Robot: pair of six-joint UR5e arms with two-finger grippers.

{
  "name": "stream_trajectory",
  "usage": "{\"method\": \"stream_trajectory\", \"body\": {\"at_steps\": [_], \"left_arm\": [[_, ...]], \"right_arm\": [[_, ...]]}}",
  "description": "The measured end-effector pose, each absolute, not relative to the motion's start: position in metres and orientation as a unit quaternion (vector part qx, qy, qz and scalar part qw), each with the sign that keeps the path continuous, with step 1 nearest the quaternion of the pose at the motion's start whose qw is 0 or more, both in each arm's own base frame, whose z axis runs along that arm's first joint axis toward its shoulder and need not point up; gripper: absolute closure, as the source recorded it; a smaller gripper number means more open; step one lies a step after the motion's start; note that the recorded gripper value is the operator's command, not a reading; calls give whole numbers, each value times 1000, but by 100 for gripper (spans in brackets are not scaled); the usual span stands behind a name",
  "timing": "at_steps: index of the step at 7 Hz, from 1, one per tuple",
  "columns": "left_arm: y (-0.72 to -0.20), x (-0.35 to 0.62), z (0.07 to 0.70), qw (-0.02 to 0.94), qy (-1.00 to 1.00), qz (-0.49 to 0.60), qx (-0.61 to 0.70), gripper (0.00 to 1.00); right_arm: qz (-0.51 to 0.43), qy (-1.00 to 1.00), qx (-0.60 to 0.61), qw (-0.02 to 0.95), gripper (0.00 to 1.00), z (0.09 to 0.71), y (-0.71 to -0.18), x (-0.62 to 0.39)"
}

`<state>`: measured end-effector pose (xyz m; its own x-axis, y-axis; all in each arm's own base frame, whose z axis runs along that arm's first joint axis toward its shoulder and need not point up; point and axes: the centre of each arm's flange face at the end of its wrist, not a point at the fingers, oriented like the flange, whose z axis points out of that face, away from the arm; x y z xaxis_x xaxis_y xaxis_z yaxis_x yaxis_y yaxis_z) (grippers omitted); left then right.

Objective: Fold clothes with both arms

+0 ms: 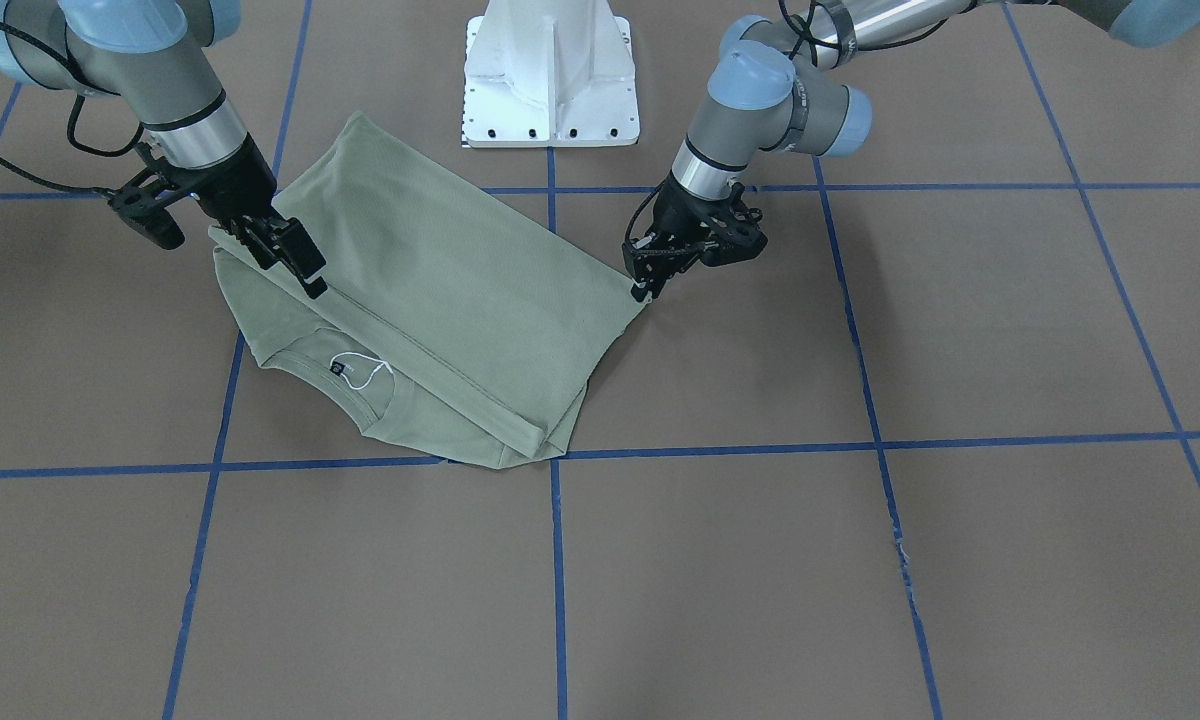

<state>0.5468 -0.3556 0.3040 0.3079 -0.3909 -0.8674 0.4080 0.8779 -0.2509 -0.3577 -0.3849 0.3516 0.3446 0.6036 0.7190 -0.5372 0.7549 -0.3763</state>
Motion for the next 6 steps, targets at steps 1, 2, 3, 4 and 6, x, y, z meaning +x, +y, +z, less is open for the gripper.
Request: {"method": "stream_trajectory", "body": {"at_steps": [1,2,3,4,6], "left_arm": [[-356,546,305,809,533,-247,11,100],[-361,542,306,811,532,-243,21,100],[-375,533,307,815,529,-229,47,100],[-403,517,314,825,519,-207,88,100],[-518,471,341,844,467,-192,180,100]], "right_arm": [[349,-454,-37,819,0,352,-385,-358],[349,-454,-37,819,0,352,-385,-359],[349,-453,-37,820,0,353,-385,-360],[349,-453,-37,820,0,353,-386,-360],[349,-455,-36,819,0,351,-386,-360]]}}
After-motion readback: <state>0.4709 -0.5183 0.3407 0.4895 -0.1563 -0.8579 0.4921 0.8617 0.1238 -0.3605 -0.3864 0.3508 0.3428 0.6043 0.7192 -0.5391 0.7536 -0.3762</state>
